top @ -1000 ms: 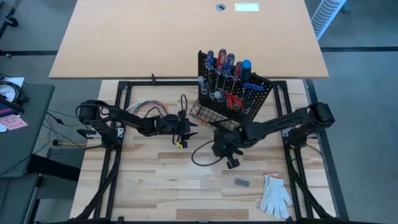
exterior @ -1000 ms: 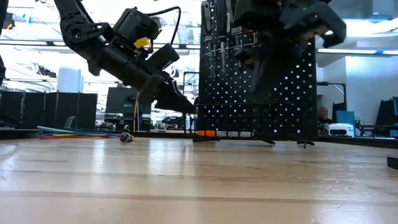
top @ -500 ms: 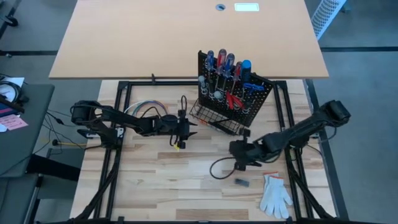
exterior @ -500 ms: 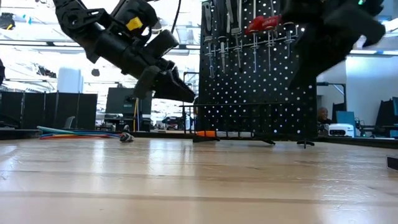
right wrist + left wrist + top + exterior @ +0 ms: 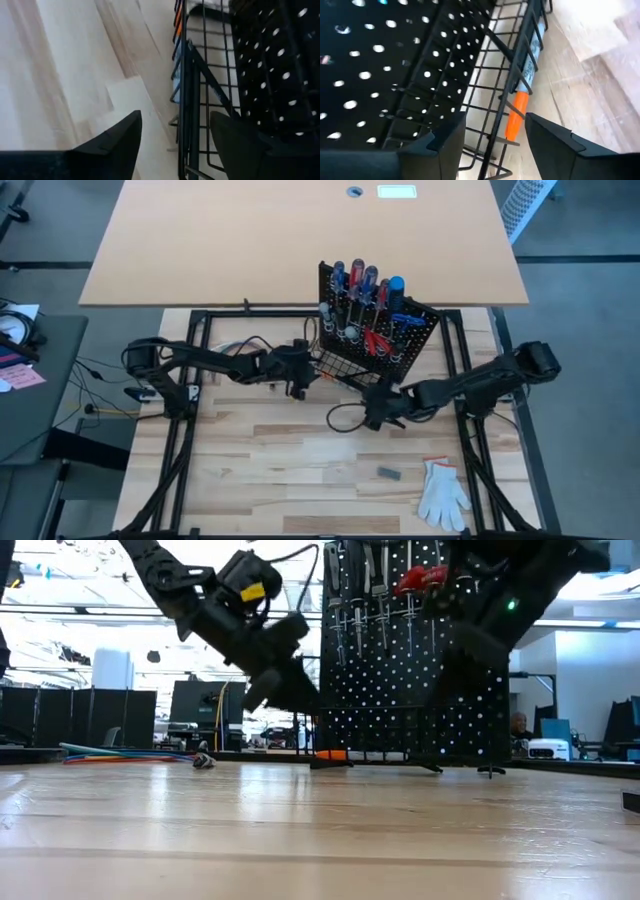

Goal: Hang tools onto peg board
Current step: Adjust the black peg board

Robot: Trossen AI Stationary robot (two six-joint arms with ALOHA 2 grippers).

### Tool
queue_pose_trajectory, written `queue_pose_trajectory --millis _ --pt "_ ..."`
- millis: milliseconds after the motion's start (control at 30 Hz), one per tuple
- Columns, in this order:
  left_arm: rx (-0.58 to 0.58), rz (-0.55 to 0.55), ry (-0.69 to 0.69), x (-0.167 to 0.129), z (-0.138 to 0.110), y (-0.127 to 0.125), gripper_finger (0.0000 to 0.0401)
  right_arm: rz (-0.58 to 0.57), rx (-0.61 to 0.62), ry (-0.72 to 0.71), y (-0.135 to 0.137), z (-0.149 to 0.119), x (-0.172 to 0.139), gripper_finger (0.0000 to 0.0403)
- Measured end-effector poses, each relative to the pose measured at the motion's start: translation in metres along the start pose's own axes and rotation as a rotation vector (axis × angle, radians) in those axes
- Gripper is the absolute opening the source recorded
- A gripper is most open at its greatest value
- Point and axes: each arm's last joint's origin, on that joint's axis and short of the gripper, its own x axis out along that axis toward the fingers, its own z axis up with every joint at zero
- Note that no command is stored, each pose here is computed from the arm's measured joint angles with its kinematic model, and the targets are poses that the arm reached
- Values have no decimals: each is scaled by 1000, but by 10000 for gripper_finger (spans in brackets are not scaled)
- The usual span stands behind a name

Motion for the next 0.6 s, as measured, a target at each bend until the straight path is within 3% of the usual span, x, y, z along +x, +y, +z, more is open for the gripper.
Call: queue_pose_trajectory --millis 133,433,600 --pt "38 -7 19 8 -7 -2 179 -11 -16 57 -3 -3 16 201" --pt "42 -46 74 8 -13 -3 99 32 -134 66 -18 5 29 48" --pt "46 -67 105 6 -15 -6 56 82 -179 71 -36 11 41 9"
